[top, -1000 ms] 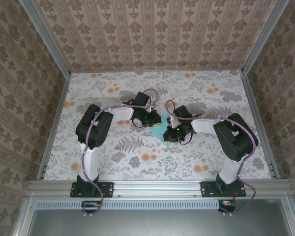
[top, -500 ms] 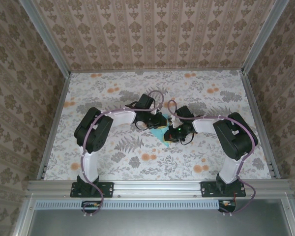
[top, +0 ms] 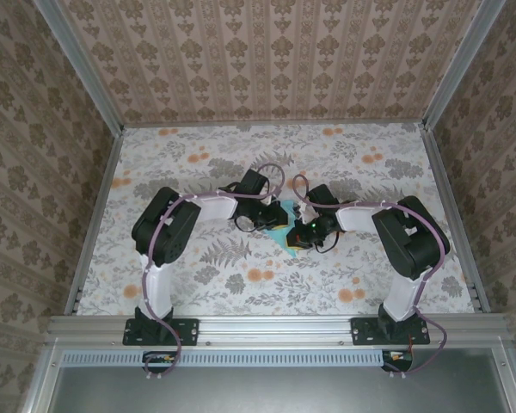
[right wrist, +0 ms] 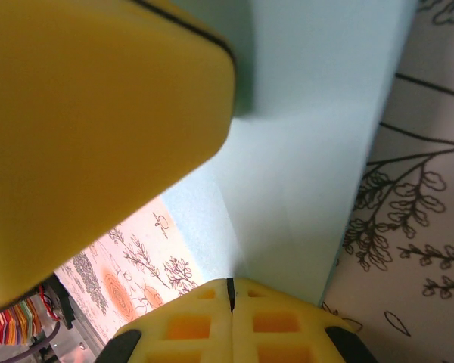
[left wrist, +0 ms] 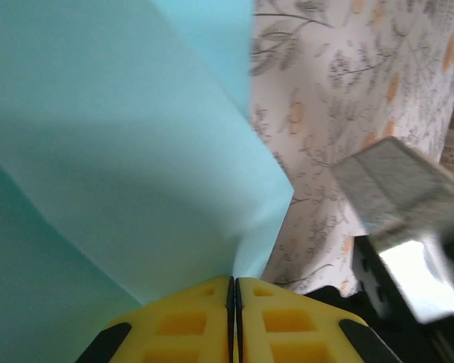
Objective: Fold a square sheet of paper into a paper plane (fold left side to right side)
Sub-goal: Fourth fold the wing at the center of the table.
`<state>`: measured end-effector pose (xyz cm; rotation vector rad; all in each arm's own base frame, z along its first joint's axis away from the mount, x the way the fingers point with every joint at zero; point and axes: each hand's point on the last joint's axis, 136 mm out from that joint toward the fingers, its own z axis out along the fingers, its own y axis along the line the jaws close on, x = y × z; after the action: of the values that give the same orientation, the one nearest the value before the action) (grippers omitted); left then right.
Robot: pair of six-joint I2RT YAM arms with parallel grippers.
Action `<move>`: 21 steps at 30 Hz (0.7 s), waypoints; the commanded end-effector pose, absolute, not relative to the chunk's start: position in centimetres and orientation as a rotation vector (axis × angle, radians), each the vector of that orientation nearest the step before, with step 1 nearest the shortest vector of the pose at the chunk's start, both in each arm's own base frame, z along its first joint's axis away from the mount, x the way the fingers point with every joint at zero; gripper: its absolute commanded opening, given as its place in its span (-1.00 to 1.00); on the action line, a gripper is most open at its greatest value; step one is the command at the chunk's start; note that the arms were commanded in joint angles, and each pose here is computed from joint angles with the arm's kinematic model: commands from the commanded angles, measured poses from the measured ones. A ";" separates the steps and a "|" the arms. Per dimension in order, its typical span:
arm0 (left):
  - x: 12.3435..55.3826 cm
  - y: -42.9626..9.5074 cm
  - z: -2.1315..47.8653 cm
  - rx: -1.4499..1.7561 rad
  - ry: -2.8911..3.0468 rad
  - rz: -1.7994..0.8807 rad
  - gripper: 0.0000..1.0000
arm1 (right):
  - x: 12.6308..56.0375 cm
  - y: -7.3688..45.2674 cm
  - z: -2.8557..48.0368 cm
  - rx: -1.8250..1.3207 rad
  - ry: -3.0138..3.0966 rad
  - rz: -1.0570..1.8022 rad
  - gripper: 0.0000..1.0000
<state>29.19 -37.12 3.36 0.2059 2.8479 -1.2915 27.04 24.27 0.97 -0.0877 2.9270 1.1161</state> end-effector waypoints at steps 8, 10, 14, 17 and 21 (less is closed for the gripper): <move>31.2 -35.0 0.7 0.120 2.857 -1.191 -0.81 | 23.1 20.2 -4.1 0.019 3.201 0.793 -1.00; 31.9 -34.4 0.4 0.094 2.857 -1.174 -0.80 | 22.9 20.1 -4.1 0.017 3.207 0.789 -1.00; 33.7 -33.4 0.1 0.051 2.847 -1.143 -0.81 | 22.8 19.9 -4.1 0.007 3.214 0.777 -1.00; 35.3 -33.1 0.3 0.052 2.834 -1.127 -0.80 | 22.8 20.0 -4.1 0.002 3.215 0.780 -1.00; 37.3 -32.8 0.6 0.049 2.821 -1.110 -0.80 | 22.7 19.9 -4.0 -0.001 3.215 0.781 -1.00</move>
<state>34.38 -34.89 2.37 0.0808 2.8293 -1.2631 26.96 24.16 0.93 -0.1122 2.9450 1.0988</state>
